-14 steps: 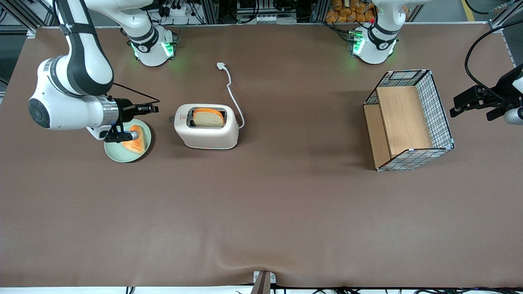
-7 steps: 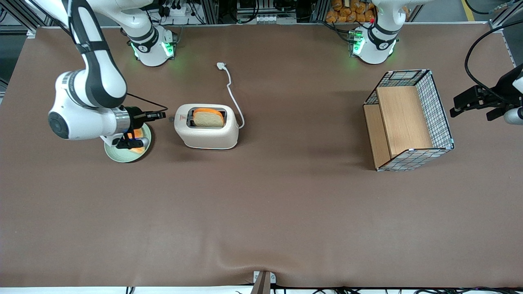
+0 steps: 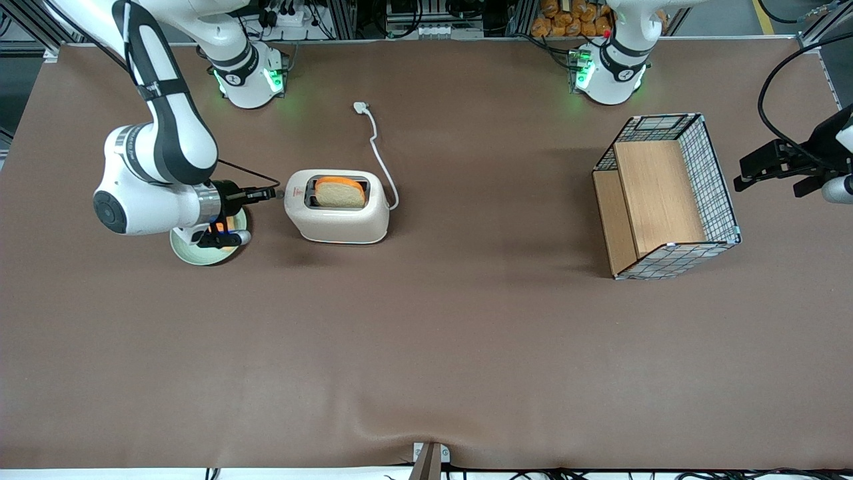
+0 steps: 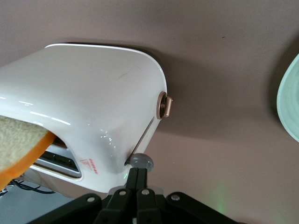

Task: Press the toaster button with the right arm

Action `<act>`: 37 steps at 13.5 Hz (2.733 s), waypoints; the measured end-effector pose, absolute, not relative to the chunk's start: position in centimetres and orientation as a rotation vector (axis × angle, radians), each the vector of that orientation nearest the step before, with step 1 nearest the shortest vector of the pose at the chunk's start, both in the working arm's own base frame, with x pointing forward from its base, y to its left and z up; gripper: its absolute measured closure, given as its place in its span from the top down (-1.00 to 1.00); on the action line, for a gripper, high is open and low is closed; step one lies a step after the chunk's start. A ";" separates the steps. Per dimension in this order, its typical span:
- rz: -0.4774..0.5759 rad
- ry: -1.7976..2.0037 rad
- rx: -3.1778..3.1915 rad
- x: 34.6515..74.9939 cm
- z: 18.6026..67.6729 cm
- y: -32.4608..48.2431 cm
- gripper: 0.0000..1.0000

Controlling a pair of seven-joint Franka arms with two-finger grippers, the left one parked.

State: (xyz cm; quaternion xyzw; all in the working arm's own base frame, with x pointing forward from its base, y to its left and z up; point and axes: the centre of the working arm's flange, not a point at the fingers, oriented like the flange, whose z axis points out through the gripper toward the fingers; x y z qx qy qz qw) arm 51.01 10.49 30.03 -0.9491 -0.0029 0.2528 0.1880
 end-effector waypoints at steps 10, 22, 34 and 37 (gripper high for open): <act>0.742 -0.013 -2.667 50.9 27.7 11.9 -0.98; 0.768 0.036 -2.646 51.1 25.7 11.5 -0.98; 0.789 0.116 -2.584 51.3 23.3 10.4 -0.98; 0.793 0.130 -2.581 51.3 22.4 10.4 -0.98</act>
